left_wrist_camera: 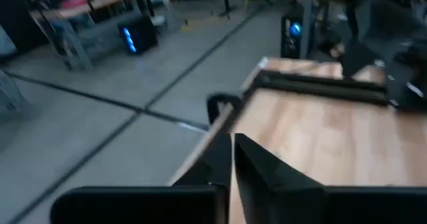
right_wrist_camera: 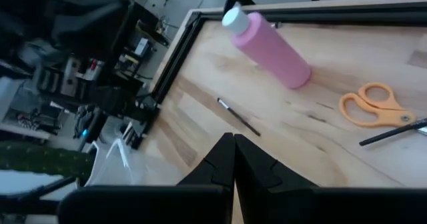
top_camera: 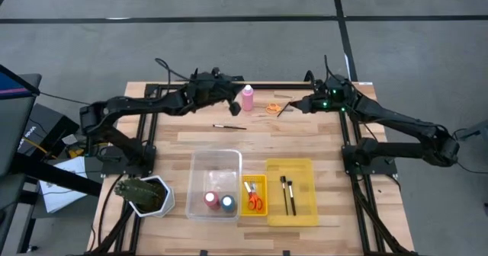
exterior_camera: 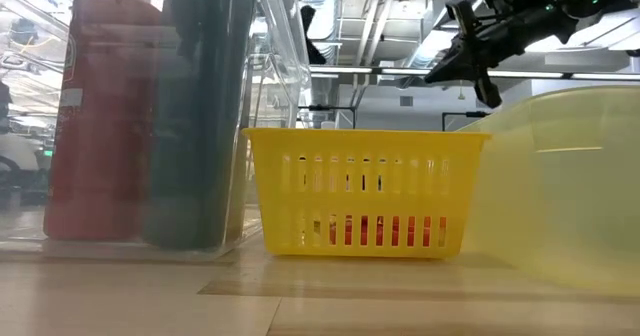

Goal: Pick & Place Paint Supplies
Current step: Put the pink bottle into the transparent bin

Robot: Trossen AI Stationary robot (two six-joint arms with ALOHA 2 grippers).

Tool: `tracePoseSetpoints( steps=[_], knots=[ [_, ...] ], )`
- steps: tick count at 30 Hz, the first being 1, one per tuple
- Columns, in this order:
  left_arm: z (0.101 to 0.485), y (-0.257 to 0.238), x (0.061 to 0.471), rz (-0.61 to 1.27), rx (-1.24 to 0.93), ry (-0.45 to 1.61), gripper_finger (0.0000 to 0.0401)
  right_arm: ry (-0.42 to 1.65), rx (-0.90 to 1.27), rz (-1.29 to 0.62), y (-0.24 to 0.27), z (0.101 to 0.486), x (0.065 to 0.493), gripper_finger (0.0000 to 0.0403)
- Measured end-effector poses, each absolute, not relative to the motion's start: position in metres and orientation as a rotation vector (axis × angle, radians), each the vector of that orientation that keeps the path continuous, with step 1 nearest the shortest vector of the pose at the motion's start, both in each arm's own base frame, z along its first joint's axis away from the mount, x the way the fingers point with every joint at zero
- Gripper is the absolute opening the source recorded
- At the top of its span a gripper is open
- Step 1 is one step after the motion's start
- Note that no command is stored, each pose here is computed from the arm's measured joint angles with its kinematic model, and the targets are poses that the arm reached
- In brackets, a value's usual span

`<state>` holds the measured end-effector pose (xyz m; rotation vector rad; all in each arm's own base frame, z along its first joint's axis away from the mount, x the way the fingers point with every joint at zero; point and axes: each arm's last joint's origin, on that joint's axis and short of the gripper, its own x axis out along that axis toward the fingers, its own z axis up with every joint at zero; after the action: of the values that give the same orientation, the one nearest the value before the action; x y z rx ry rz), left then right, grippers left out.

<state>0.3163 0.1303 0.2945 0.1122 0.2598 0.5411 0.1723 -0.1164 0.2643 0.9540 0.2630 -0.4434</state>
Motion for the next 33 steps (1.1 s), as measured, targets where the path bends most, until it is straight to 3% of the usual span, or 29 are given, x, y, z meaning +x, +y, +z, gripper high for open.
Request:
tracePoseSetpoints(
  steps=[11,18,23,33],
  knots=[
    [0.321,0.171,0.328,0.537,0.185,0.205,0.018,0.267,0.941,-0.435,-0.116,0.264,0.173,0.0],
    [0.324,0.185,0.35,0.515,0.191,0.215,0.0261,0.269,0.921,-0.411,-0.116,0.265,0.173,0.0],
    [0.314,0.204,0.367,0.495,0.109,0.297,0.0288,0.275,0.922,-0.381,-0.115,0.265,0.173,0.0],
    [0.285,0.223,0.374,0.377,-0.08,0.591,0.0291,0.275,0.926,-0.317,-0.117,0.267,0.172,0.0]
  ],
)
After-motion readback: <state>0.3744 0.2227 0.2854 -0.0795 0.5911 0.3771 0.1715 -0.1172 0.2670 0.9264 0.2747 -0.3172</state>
